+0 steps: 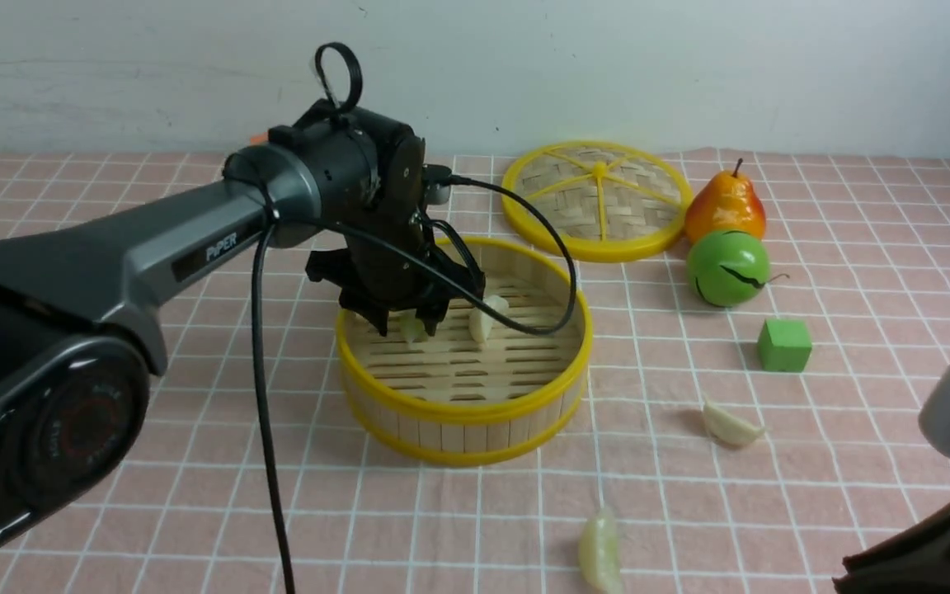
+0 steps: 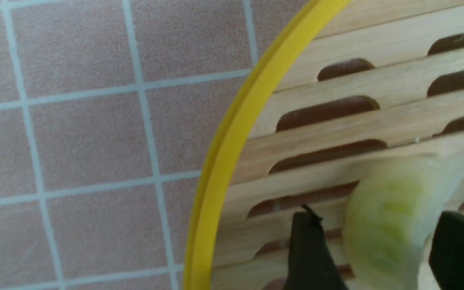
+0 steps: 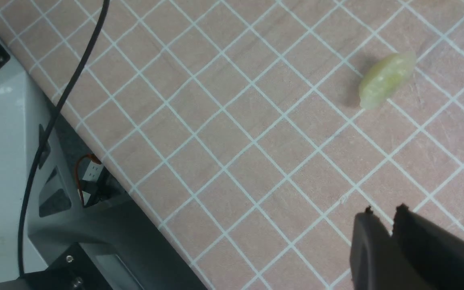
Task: Put the dumplings into the steamer on the table with the pink tablecloth.
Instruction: 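Place the dumpling into the bamboo steamer basket with the left gripper, then reach for and grasp a dumpling lying on the table beside the steamer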
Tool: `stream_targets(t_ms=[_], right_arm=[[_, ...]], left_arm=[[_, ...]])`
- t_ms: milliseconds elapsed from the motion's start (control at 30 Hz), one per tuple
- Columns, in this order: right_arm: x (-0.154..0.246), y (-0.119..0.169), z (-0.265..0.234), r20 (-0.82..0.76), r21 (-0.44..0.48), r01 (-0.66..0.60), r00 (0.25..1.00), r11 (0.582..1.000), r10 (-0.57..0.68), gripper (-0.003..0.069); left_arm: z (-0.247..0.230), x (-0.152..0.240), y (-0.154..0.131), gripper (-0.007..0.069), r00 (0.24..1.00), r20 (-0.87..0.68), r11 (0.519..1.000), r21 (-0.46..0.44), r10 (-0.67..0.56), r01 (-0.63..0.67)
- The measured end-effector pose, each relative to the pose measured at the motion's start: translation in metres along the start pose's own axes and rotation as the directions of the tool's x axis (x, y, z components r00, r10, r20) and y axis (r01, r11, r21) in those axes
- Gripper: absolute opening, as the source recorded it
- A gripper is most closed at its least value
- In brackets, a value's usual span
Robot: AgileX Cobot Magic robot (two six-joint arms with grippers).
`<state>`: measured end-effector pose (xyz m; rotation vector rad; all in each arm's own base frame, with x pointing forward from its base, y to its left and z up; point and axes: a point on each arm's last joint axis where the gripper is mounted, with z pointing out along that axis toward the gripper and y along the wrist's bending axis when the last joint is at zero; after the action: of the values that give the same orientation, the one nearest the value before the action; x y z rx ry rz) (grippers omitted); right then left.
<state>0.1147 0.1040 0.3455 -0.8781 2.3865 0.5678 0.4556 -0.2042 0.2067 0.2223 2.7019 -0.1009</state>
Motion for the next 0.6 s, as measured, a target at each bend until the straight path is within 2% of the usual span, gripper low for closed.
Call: stream_targets(t_ms=[67,167,233,300,333,367,400,533,600], right_arm=[[-0.002,-0.004,0.003,-0.017,0.034,-0.018,1.0,0.999,0.019,0.0084],[-0.011,-0.011,0.009,-0.048,0.091,-0.036,0.998,0.995,0.041,0.0084],[-0.016,-0.014,0.012,-0.061,0.104,-0.036,0.997,0.994,0.043,0.0084],[-0.027,-0.019,0.023,-0.096,0.119,-0.037,0.994,0.992,0.048,0.0088],[-0.027,-0.019,0.024,-0.099,0.12,-0.037,0.994,0.992,0.049,0.0088],[-0.034,-0.023,0.035,-0.127,0.122,-0.044,0.99,0.992,0.06,0.0092],[-0.036,-0.024,0.038,-0.133,0.123,-0.046,0.989,0.991,0.063,0.0094],[-0.047,-0.033,0.067,-0.182,0.127,-0.062,0.98,0.99,0.085,0.013],[-0.051,-0.038,0.084,-0.204,0.132,-0.078,0.974,0.988,0.104,0.0177]], left_arm=[[-0.027,-0.008,0.001,0.043,1.0,0.019,1.0,-0.002,0.005,-0.005],[-0.097,-0.021,0.003,0.0437,0.994,0.107,1.0,0.015,0.004,-0.006],[-0.126,-0.023,0.005,0.0434,0.988,0.153,1.0,0.026,0.0,-0.004],[-0.189,-0.018,0.012,0.0396,0.972,0.236,0.999,0.039,0.006,-0.015],[-0.193,-0.017,0.013,0.0396,0.971,0.239,0.999,0.038,0.006,-0.016],[-0.231,-0.01,0.018,0.0346,0.958,0.286,0.999,0.044,0.006,-0.02],[-0.243,-0.006,0.02,0.0324,0.955,0.297,0.999,0.045,0.005,-0.019],[-0.301,0.02,0.032,0.0158,0.928,0.373,0.998,0.059,0.001,-0.025],[-0.318,0.037,0.038,0.0073,0.925,0.379,0.998,0.059,0.002,-0.026]])
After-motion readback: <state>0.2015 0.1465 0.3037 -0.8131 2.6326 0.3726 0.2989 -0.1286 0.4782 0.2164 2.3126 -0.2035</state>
